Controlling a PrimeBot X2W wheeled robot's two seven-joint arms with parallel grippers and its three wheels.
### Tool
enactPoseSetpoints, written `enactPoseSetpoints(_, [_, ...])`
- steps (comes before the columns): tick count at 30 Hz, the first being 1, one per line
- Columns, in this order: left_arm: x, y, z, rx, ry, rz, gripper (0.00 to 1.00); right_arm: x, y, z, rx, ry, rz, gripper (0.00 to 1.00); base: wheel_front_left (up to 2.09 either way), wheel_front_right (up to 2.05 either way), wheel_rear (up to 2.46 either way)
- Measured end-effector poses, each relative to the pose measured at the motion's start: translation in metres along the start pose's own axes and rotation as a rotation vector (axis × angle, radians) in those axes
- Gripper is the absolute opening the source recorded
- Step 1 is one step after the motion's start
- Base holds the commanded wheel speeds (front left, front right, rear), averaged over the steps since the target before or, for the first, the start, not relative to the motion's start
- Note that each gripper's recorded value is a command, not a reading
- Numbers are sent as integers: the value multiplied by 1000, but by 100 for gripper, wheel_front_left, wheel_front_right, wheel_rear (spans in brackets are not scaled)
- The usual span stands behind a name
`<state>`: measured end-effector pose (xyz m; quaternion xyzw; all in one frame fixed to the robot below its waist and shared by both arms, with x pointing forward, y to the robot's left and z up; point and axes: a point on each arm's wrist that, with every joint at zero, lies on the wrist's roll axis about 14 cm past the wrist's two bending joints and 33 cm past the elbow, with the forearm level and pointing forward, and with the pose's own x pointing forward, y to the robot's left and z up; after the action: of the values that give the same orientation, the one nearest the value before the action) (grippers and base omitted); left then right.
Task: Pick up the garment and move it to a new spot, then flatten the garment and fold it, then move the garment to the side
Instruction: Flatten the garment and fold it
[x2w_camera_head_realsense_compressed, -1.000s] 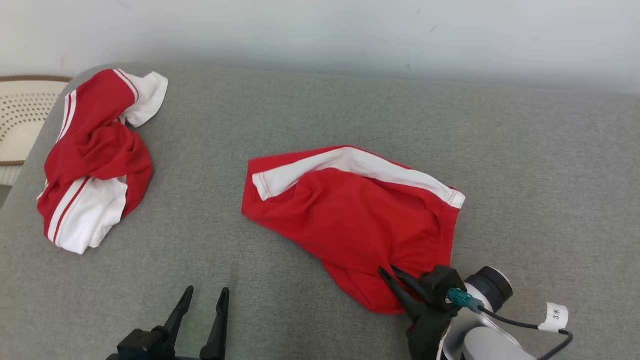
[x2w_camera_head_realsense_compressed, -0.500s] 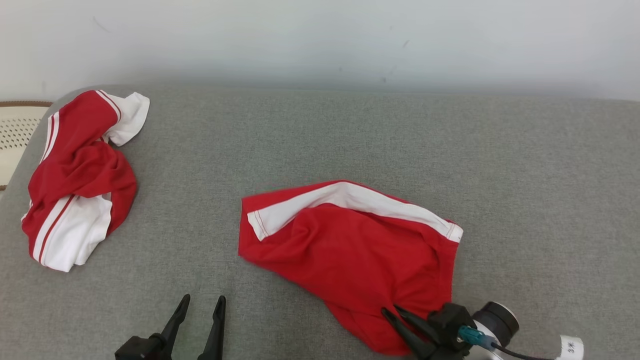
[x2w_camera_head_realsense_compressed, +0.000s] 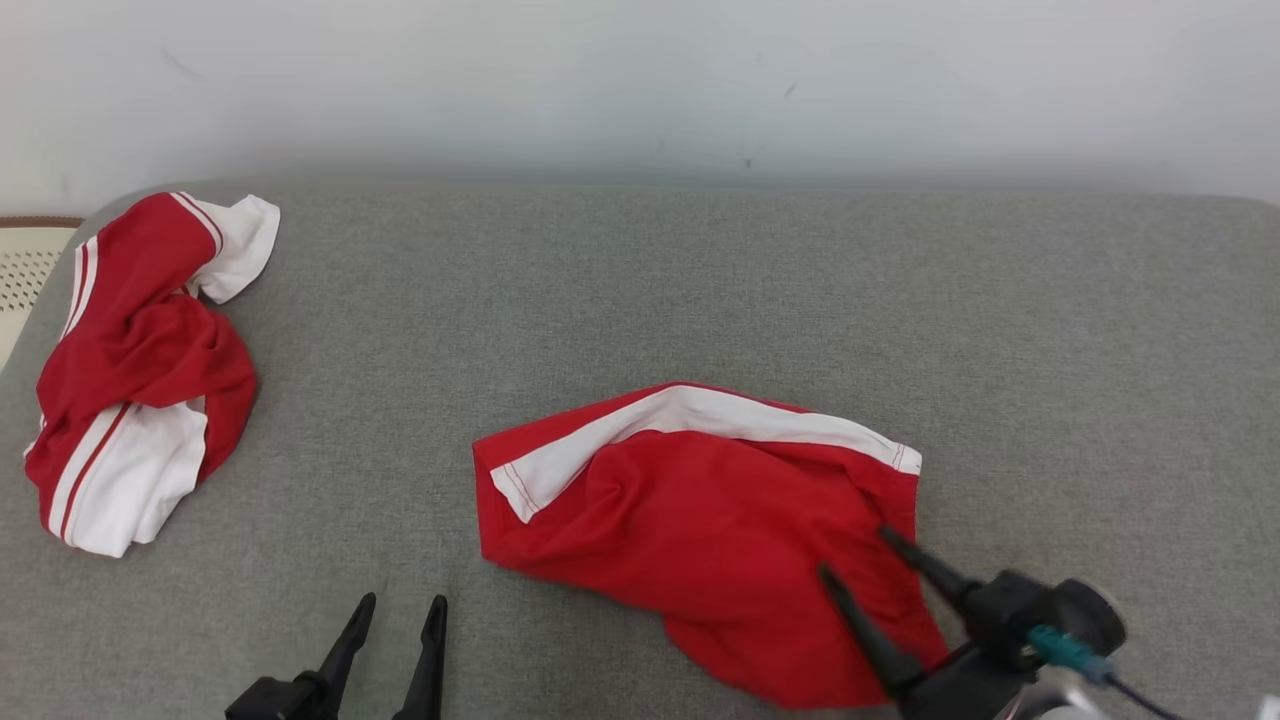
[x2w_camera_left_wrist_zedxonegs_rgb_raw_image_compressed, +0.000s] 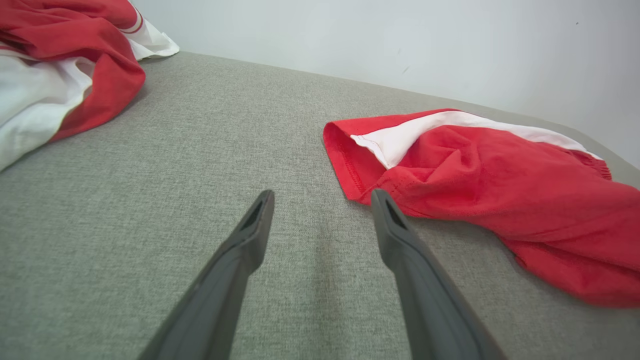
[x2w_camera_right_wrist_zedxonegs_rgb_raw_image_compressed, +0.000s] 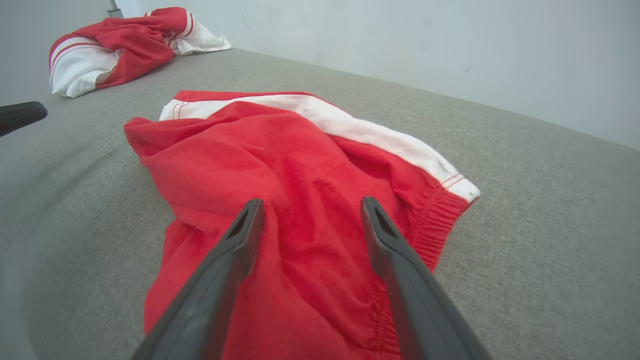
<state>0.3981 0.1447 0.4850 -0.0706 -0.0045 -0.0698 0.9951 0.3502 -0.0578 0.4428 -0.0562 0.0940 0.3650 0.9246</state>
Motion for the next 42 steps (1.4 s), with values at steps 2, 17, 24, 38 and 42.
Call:
enactPoseSetpoints(2, [2, 0, 3, 3, -8, -2, 100, -2, -15, 12, -1, -48, -53, 100, 0, 0, 0])
enactPoseSetpoints(17, [9, 1, 20, 49, -59, 40, 100, -44, -87, 30, 116, -196, -474, 100, 0, 0, 0])
enactPoseSetpoints(24, [10, -2, 19, 58, -56, 44, 100, -57, -88, 19, 175, -200, -568, 100, 0, 0, 0])
enactPoseSetpoints(38, [28, -16, 10, -14, -33, -26, 100, -44, -98, 22, 174, -204, -565, 100, 0, 0, 0])
enactPoseSetpoints(42, [45, -18, 13, -19, -43, -47, 100, -27, -103, 27, 183, -212, -539, 100, 0, 0, 0])
